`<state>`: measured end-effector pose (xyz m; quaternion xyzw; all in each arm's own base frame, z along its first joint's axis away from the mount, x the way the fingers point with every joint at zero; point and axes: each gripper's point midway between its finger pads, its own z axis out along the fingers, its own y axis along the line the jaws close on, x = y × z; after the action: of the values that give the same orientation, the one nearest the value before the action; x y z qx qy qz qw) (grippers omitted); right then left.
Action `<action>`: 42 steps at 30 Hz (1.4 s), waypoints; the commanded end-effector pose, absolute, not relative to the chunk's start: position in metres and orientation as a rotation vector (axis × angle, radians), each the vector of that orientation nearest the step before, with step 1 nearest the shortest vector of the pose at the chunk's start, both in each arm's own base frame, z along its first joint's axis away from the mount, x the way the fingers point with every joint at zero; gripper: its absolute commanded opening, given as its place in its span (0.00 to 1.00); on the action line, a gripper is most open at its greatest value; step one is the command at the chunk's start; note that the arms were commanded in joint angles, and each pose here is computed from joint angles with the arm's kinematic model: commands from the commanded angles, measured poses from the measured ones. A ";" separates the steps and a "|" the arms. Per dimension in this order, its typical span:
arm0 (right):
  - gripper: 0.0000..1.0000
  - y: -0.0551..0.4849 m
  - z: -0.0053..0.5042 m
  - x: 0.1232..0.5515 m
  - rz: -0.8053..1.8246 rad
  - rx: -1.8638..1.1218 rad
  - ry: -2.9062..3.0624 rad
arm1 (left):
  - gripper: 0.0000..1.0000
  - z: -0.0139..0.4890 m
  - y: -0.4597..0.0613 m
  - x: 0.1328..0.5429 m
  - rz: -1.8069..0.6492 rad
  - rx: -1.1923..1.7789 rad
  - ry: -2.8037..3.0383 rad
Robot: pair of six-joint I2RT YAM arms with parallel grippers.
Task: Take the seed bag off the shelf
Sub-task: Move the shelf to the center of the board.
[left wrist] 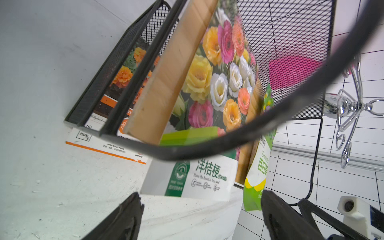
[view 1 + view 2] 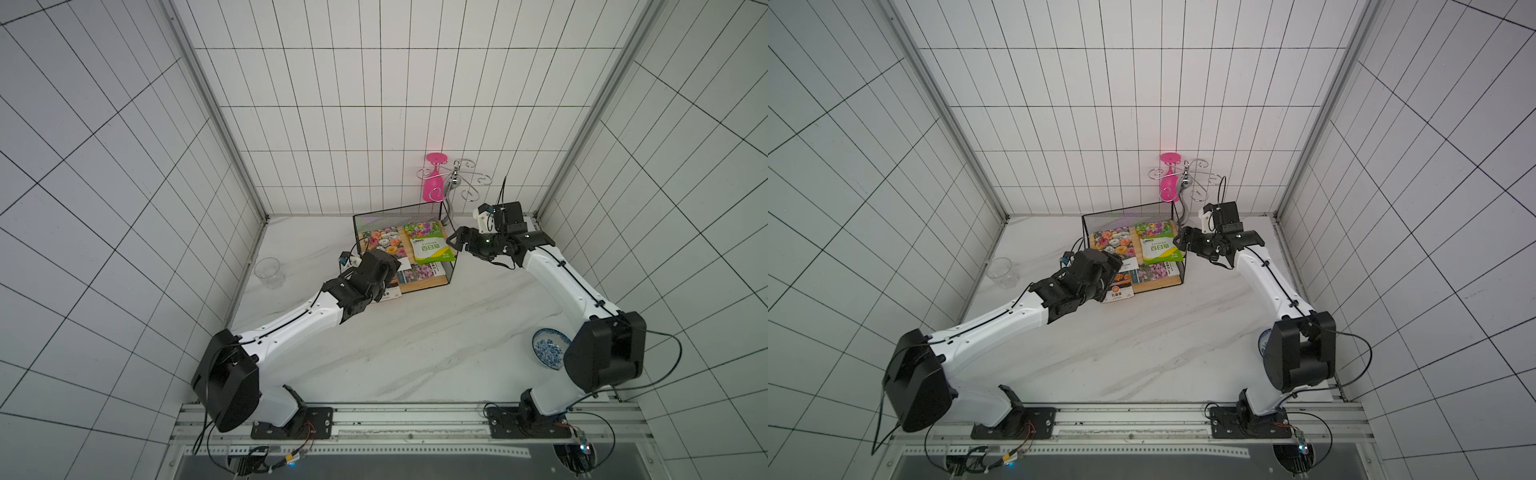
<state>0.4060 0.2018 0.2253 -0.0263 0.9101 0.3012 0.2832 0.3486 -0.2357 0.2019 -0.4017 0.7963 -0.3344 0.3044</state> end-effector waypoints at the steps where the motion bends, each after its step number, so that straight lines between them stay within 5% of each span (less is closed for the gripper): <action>1: 0.83 0.214 0.241 0.421 0.826 -0.121 2.373 | 0.92 0.203 -0.223 0.345 -0.842 -1.010 2.140; 34: 0.81 0.281 0.255 0.382 1.070 -0.179 2.372 | 0.95 0.226 -0.124 0.433 -0.561 -0.708 2.194; 42: 0.81 0.299 0.256 0.370 1.084 -0.202 2.380 | 0.96 0.233 -0.129 0.410 -0.613 -0.758 2.275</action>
<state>0.3761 0.2846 0.2396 -0.0637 0.8883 0.3799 0.2500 0.4275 -0.1269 0.2361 -0.2877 0.8557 -0.2362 0.3595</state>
